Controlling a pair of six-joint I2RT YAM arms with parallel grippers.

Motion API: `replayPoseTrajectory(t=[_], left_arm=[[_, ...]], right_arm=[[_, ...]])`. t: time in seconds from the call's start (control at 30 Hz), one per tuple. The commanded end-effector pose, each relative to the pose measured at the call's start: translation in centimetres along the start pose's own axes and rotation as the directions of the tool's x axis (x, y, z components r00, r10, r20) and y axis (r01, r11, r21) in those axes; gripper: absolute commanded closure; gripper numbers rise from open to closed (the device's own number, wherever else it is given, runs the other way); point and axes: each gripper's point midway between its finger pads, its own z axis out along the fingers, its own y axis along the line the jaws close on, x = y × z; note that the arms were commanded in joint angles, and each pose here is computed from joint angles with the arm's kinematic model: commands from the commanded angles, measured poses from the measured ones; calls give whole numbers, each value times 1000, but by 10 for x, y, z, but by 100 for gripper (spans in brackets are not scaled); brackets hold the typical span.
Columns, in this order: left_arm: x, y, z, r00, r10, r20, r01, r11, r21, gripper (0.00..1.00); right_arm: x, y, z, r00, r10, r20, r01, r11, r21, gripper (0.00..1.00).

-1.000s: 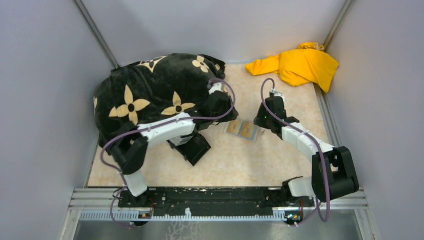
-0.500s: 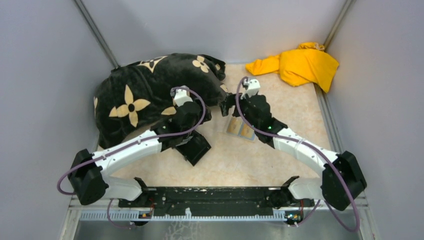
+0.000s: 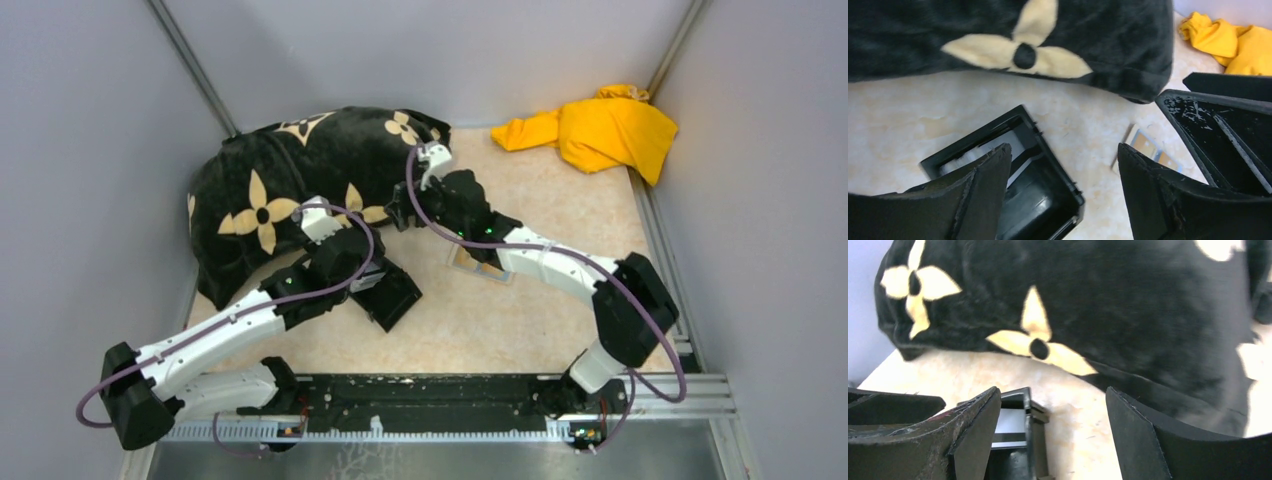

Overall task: Put the credit cards into the card holder
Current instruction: Pick up the credit card from the storage box.

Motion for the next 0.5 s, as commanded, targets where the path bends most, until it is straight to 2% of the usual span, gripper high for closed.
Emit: replayPoseTrajectory(t=[0.0, 0.23, 0.33, 0.47], left_arm=[[5, 44, -12, 999, -51, 2, 51, 993, -110, 17], [15, 102, -33, 989, -148, 1, 141, 941, -307, 18], [20, 117, -40, 980, -199, 8, 189, 919, -346, 20], [22, 131, -49, 964, -265, 19, 252, 889, -382, 22]], right_arm=[[20, 41, 17, 983, -126, -135, 112, 988, -106, 23], [66, 78, 40, 936, -168, -309, 122, 979, -165, 25], [88, 86, 45, 909, -172, -380, 111, 978, -176, 28], [102, 96, 48, 896, -166, -413, 97, 978, -184, 31]])
